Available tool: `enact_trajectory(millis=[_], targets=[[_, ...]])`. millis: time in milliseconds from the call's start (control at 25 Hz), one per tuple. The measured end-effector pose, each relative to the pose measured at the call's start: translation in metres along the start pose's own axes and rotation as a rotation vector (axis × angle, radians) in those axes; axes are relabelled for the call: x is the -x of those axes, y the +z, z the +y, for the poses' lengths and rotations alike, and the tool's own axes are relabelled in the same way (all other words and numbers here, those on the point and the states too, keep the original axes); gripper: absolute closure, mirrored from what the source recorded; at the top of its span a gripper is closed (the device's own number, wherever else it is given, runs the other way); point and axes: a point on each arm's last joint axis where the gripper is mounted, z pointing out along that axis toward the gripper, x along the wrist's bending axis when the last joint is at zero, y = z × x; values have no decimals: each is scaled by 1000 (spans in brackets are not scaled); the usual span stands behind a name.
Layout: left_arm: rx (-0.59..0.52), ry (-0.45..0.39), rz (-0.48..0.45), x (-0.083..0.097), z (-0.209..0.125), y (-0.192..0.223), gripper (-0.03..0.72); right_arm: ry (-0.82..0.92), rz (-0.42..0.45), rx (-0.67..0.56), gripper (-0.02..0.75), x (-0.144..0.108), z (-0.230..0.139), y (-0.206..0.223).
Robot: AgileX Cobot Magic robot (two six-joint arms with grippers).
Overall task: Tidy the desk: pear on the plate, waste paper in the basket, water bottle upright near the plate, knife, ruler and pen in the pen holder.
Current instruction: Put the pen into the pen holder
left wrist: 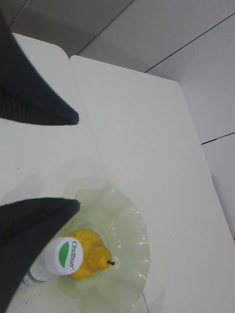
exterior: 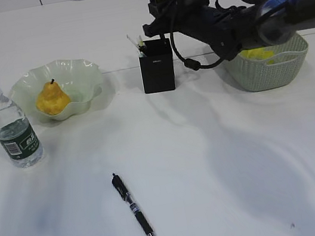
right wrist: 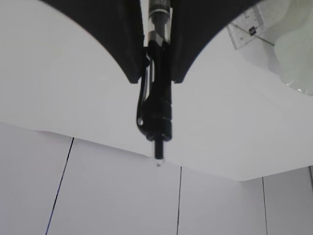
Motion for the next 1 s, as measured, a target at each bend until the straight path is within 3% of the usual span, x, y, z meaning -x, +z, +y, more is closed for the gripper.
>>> enact_trajectory(millis=[360, 1000], targets=[[5, 0, 1, 0, 0, 0, 347, 8, 3, -44, 643, -2, -25, 5], [9, 0, 1, 0, 1, 0, 347, 11, 2, -39, 642, -2, -24, 5]])
